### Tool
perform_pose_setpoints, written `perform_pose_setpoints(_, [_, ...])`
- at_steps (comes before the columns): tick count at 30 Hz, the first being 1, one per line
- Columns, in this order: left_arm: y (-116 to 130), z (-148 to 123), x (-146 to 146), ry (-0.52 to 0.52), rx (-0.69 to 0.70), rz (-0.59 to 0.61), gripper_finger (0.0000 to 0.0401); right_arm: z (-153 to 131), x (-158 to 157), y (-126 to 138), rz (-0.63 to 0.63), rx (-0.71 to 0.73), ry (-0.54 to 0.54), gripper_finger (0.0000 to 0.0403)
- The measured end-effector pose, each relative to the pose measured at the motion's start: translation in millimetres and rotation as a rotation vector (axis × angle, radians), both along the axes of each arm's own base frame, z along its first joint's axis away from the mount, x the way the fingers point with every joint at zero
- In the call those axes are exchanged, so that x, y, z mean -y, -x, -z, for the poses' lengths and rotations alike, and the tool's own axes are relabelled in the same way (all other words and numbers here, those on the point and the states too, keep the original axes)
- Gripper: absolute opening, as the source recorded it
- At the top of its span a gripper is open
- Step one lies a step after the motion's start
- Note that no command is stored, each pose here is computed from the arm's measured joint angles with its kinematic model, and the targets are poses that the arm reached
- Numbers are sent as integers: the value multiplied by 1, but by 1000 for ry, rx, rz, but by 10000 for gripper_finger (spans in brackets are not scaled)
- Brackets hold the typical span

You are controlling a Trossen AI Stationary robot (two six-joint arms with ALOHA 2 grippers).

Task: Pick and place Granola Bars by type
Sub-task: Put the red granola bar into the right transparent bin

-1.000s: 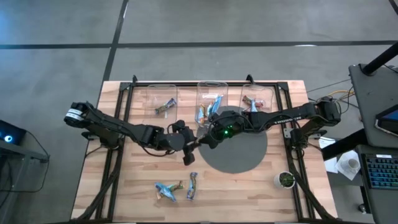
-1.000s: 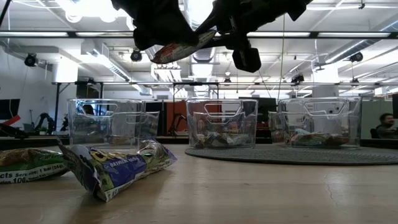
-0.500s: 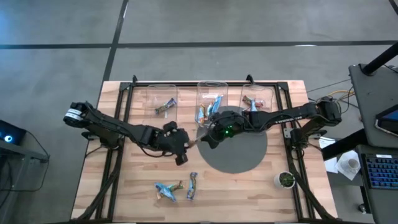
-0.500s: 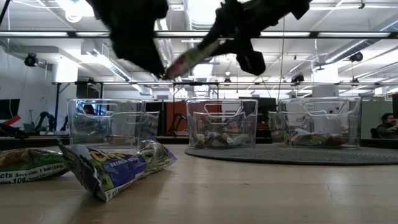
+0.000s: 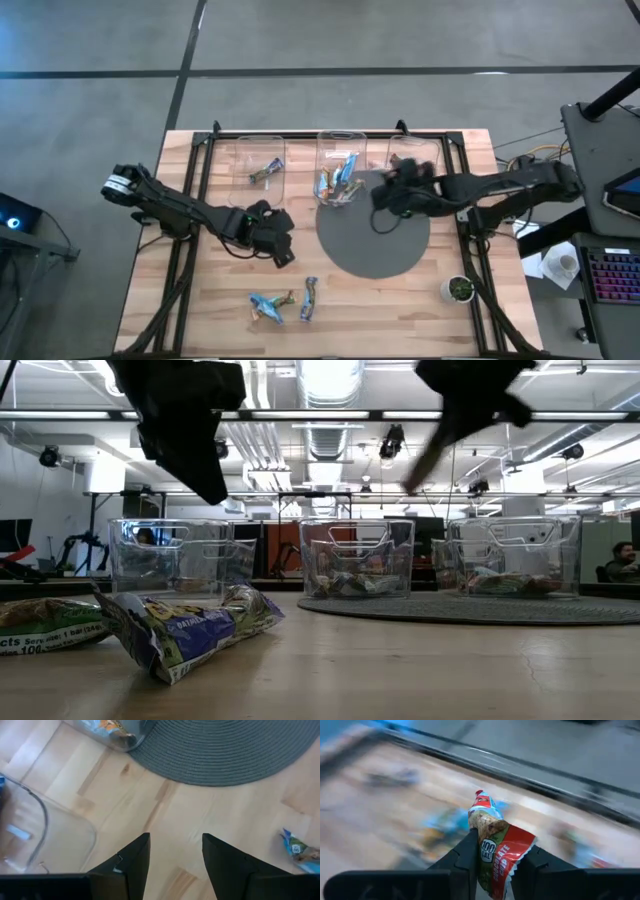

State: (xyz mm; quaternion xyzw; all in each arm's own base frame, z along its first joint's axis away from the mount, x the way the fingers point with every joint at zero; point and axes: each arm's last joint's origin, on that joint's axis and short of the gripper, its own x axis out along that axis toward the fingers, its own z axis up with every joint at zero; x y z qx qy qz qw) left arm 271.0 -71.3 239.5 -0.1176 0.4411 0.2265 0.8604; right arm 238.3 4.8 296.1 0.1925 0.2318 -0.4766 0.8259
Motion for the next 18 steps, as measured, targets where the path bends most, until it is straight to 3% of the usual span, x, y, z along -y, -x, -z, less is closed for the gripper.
perform_pose_setpoints(8, [0,6,1,18,23,-21,163,5,18,64,306,-324,-50,72])
perform_pose_setpoints(18, [-3,7,2,33,72,-21,163,19,45,57,314,-370,-93,72])
